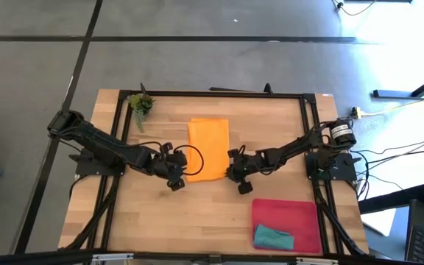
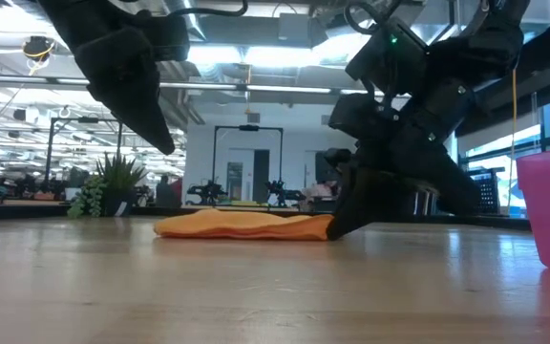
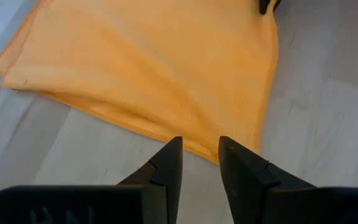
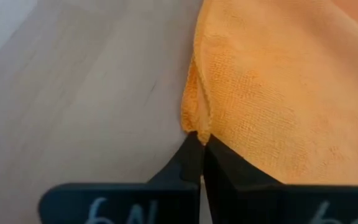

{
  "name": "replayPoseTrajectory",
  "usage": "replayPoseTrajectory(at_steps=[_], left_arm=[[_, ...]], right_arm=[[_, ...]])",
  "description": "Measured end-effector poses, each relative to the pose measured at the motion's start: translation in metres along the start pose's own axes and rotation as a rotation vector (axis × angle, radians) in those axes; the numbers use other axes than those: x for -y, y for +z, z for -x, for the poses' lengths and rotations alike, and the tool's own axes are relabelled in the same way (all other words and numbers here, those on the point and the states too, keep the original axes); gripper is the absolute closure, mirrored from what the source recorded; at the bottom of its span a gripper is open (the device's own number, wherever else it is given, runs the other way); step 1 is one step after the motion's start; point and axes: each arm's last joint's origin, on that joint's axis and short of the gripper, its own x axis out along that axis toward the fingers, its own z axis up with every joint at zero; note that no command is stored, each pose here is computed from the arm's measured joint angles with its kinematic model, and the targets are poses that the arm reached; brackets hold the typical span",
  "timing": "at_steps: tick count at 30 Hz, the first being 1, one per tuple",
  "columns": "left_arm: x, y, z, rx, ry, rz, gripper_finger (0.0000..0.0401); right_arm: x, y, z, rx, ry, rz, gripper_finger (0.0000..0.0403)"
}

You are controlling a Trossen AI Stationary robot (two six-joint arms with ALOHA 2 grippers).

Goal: Roll microfiber towels into tight, uniform cylinder then place into a basket
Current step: Fold the orange microfiber cloth

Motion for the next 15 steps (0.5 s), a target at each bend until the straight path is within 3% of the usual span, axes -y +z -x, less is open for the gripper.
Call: replayPoseTrajectory(at_steps=[9, 15], left_arm=[[0.002, -0.004, 0.002, -0.02, 0.004, -0.085, 0.0305], [0.001, -0.005, 0.002, -0.028, 0.01, -0.097, 0.0305]], right_arm=[[0.015, 0.025, 0.003, 0.012, -0.06, -0.021, 0.0399], [0.042, 0.047, 0.009, -0.03, -0.087, -0.059, 0.04]])
